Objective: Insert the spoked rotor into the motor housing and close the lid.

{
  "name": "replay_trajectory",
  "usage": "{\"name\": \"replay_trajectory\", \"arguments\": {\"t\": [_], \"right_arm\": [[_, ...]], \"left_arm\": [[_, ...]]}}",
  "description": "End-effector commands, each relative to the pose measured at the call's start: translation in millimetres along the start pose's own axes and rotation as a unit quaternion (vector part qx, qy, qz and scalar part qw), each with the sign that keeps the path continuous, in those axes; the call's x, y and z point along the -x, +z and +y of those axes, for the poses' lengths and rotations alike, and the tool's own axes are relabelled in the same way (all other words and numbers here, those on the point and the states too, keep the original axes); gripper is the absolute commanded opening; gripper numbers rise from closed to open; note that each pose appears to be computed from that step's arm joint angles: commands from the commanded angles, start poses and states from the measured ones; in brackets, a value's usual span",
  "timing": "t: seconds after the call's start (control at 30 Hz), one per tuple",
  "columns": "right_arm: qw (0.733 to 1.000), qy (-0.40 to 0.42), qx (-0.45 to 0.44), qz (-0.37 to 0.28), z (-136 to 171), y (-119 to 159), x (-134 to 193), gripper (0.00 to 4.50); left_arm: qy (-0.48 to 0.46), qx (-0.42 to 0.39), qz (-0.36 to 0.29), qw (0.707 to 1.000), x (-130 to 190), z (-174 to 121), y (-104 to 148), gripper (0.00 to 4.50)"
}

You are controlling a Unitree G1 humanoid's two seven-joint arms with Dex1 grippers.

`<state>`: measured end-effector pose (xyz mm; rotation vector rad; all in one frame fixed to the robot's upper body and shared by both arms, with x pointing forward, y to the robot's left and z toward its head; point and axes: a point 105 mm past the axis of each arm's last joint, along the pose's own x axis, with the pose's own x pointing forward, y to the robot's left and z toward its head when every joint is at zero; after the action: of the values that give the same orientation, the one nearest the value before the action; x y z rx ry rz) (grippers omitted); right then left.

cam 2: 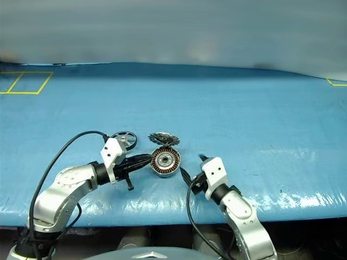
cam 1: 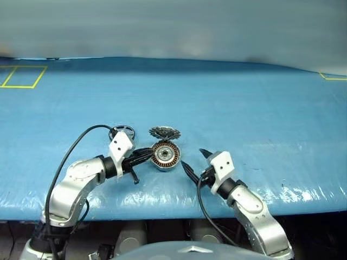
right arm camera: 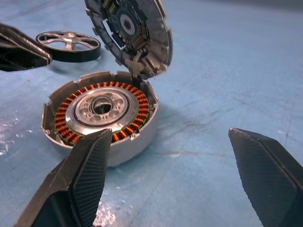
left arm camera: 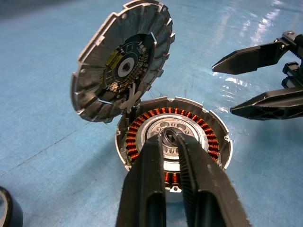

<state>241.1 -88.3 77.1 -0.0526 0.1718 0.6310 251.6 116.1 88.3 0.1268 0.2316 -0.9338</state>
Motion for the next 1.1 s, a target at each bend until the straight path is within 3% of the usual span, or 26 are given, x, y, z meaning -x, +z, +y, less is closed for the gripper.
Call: {"name": "replay_trajectory", "arguments": {"t": [0.03, 0.07, 0.13, 0.5, 1.1], "right_arm": [[0.999, 0.013, -0.018, 0.029, 2.6, 13.0, -2.0, 4.17], [0.999, 0.009, -0.013, 0.045, 1.1, 12.9, -4.1, 4.17], [0.997, 0.034, 0.004, 0.073, 7.4, 13.3, -6.6, 3.57], [0.991, 0.061, 0.011, 0.116, 30.6, 20.2, -29.0, 0.02], [0.993, 0.035, -0.001, 0.112, 37.9, 20.3, -61.5, 0.02]], "left_arm": [[-0.004, -0.048, -0.071, 0.996, 7.3, -9.8, 20.5, 0.02], [-0.010, -0.044, -0.071, 0.996, 9.2, -13.0, 17.2, 0.02], [-0.014, -0.042, -0.055, 0.998, 12.6, -16.2, 6.4, 0.00], [0.057, -0.028, -0.066, 0.996, 25.5, -8.6, -14.8, 0.00], [0.076, -0.028, -0.052, 0.995, 29.8, -8.0, -28.7, 0.00]]}}
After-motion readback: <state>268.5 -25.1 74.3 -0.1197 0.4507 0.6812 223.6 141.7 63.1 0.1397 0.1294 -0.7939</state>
